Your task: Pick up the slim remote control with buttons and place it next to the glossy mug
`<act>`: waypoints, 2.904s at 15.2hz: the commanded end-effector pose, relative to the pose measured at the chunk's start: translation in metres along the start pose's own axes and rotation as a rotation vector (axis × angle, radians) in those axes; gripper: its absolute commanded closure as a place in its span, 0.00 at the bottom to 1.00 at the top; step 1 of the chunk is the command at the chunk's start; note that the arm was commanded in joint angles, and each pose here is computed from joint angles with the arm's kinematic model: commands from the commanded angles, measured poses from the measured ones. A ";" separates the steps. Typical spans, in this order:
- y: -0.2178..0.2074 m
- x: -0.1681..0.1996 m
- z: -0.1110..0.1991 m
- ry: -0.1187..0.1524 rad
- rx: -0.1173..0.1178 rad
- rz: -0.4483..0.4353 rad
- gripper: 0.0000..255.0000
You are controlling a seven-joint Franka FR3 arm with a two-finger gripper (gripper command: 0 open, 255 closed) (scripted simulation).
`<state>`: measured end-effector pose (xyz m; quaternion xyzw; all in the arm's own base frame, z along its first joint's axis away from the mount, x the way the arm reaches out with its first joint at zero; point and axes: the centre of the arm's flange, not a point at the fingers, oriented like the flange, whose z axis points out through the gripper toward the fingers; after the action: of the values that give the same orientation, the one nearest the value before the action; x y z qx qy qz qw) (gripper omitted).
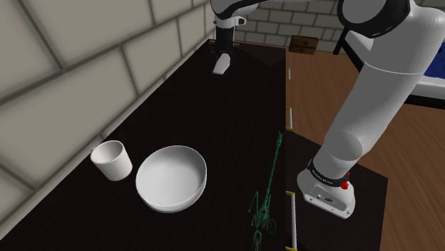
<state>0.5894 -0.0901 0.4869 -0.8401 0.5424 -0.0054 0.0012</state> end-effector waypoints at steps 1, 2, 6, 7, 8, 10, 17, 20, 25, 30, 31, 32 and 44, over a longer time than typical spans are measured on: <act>0.000 0.000 -0.010 0.000 0.000 0.000 1.00; 0.001 0.000 -0.013 0.000 0.000 0.000 1.00; -0.021 -0.048 -0.014 0.000 0.000 0.000 1.00; -0.026 -0.060 -0.014 0.000 0.000 0.000 1.00; -0.032 -0.072 -0.014 0.000 0.000 0.000 1.00; -0.042 -0.096 -0.014 0.000 0.000 0.000 1.00; -0.080 -0.181 -0.015 0.000 0.000 0.000 1.00; -0.096 -0.217 -0.015 0.000 0.000 0.000 1.00; -0.123 -0.277 -0.016 0.000 0.000 0.000 1.00; -0.150 -0.338 -0.016 0.000 0.000 0.000 1.00; -0.155 -0.350 -0.016 0.000 0.000 0.000 1.00; -0.160 -0.362 -0.017 0.000 0.000 0.000 1.00; -0.185 -0.417 0.020 0.000 0.000 0.000 1.00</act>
<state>0.5872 0.3663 0.4698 -0.8402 0.5423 -0.0052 0.0009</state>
